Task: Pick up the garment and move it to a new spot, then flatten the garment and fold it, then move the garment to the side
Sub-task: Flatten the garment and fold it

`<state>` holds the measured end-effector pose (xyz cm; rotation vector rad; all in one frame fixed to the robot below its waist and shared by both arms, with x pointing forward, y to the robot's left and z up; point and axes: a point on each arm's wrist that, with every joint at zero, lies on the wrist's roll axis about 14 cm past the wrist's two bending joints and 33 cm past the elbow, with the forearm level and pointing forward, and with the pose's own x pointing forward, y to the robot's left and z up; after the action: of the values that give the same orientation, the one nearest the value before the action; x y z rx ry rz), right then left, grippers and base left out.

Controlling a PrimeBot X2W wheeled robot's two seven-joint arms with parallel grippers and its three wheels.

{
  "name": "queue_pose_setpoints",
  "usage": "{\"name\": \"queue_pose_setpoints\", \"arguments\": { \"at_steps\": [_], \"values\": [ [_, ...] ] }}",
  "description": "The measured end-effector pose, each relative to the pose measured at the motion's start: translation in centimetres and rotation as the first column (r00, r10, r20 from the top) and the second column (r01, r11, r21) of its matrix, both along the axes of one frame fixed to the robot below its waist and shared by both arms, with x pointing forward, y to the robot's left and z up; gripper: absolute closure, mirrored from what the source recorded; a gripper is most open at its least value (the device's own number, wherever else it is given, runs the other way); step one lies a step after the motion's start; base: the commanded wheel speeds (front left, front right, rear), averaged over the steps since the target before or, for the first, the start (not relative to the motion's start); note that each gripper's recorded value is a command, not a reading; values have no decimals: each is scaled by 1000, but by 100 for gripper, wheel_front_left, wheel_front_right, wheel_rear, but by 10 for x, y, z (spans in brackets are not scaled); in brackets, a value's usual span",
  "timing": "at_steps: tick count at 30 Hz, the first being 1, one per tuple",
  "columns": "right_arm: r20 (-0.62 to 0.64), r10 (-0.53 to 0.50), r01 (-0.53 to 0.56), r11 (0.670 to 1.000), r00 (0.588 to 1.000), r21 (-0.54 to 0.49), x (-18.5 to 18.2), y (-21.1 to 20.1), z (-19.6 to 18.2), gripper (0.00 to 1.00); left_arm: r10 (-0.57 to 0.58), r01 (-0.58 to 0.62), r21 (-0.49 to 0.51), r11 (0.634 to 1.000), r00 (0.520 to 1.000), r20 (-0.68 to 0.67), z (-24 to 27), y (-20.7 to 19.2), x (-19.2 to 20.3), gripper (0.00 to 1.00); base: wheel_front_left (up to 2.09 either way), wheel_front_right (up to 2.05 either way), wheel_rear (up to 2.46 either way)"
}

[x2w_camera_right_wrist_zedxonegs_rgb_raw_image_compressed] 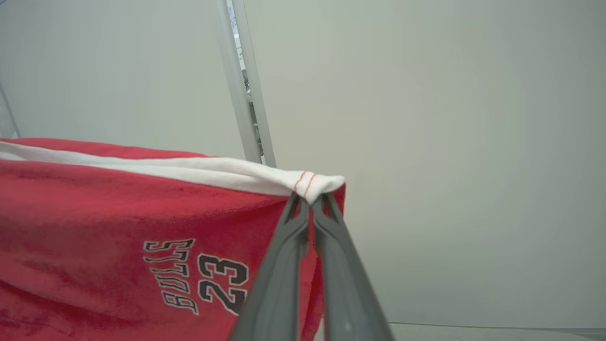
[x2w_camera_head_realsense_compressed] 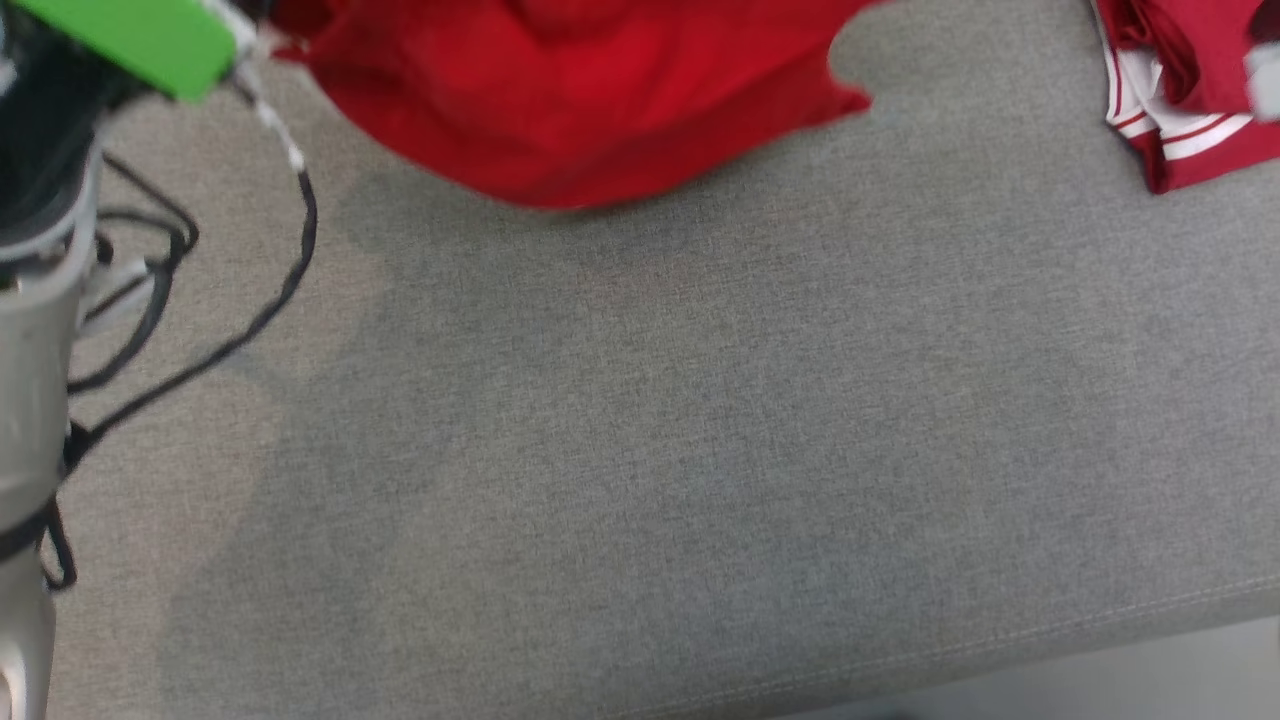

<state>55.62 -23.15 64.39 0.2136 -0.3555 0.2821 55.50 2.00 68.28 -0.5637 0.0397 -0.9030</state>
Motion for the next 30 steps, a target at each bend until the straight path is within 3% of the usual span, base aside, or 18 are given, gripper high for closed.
{"name": "queue_pose_setpoints", "arguments": {
  "at_steps": [4, 8, 11, 15, 18, 30],
  "values": [
    [125, -69, 87, 985, 990, -146, 28, -19, 42, 100, 17, 4, -87, 996, 970, 243, 56, -20, 19, 100, 0, 0, 0],
    [191, -109, 147, 969, 975, -197, 41, -27, 49, 100, 61, 10, -221, 975, 948, 314, 64, -25, 29, 100, 0, 0, 0],
    [182, -113, 148, 970, 977, -191, 39, -26, 29, 100, 32, 41, -264, 964, 963, 269, 31, -31, 26, 100, 0, 0, 0],
    [113, -118, 135, 978, 987, -161, 21, -27, -14, 100, -13, 40, -220, 975, 992, 122, -48, -29, 8, 100, 0, 0, 0],
    [58, -122, 128, 985, 991, -114, -2, -28, -37, 100, -14, 26, -227, 974, 998, 53, -79, -19, -16, 100, 0, 0, 0],
    [-223, -34, 49, 997, 974, 62, -107, -4, -102, 100, 57, -73, -152, 986, 992, -111, -131, 20, -125, 100, 0, 0, 0]
  ]
}}
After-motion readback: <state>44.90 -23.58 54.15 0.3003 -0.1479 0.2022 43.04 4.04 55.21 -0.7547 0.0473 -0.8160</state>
